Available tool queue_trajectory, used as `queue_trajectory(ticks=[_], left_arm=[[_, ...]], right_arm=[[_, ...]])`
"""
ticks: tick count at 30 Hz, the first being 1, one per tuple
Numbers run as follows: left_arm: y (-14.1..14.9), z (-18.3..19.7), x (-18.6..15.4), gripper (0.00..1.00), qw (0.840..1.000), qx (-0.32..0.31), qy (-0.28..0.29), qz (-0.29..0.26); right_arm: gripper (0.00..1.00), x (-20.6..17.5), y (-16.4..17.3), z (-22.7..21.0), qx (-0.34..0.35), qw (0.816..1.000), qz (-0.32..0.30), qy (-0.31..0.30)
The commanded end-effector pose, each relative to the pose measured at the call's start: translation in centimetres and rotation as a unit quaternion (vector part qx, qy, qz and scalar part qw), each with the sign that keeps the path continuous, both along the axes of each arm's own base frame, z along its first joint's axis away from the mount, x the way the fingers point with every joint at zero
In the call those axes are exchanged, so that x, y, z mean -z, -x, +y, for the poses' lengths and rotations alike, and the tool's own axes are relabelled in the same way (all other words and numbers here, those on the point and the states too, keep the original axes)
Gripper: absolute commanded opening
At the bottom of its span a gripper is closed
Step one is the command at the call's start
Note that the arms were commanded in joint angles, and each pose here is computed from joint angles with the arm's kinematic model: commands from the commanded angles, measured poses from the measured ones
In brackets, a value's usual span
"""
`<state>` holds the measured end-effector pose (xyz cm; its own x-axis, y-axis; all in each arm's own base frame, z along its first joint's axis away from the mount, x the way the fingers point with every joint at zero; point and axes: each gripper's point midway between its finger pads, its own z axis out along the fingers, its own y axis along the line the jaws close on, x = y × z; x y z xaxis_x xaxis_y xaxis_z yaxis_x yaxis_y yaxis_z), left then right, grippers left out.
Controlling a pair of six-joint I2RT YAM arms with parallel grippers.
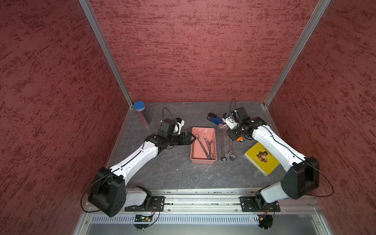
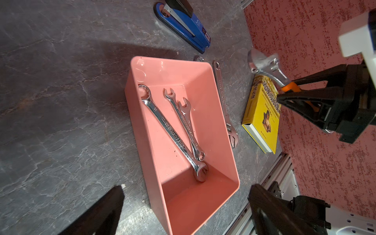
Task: Take out the wrench from the storage box
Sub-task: Place the wrench at the center of the board.
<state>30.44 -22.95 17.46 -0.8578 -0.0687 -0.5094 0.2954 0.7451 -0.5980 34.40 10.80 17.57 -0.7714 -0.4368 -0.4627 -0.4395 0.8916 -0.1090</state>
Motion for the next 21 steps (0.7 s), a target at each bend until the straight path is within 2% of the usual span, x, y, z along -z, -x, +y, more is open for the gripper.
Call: queue_trajectory(ticks=[1, 3, 5, 12, 21], left_arm=[[-0.8, -0.9, -1.4, 1.0, 1.0, 0.008, 0.01, -0.018], [-0.8, -1.1, -1.3, 1.0, 1.0, 0.01, 0.009, -0.018], [-0.8, -1.1, -1.3, 1.0, 1.0, 0.01, 0.008, -0.018], [-0.4, -1.0, -0.8, 1.0, 1.0, 0.01, 0.001, -0.009], [0.1, -0.6, 0.0, 1.0, 1.0, 0.007, -0.005, -0.002]], right_arm=[[0.05, -0.4, -1.2, -2.5, 0.136, 0.986, -0.027, -0.094], [0.05, 0.6, -1.3, -3.8, 0.189, 0.972, -0.025, -0.136], [0.05, 1.7, -1.4, -4.5, 0.226, 0.962, -0.025, -0.153], [0.03, 7.3, -2.1, -4.7, 0.293, 0.935, 0.027, -0.198], [0.05, 11.1, -2.8, -5.6, 0.296, 0.94, 0.046, -0.166]])
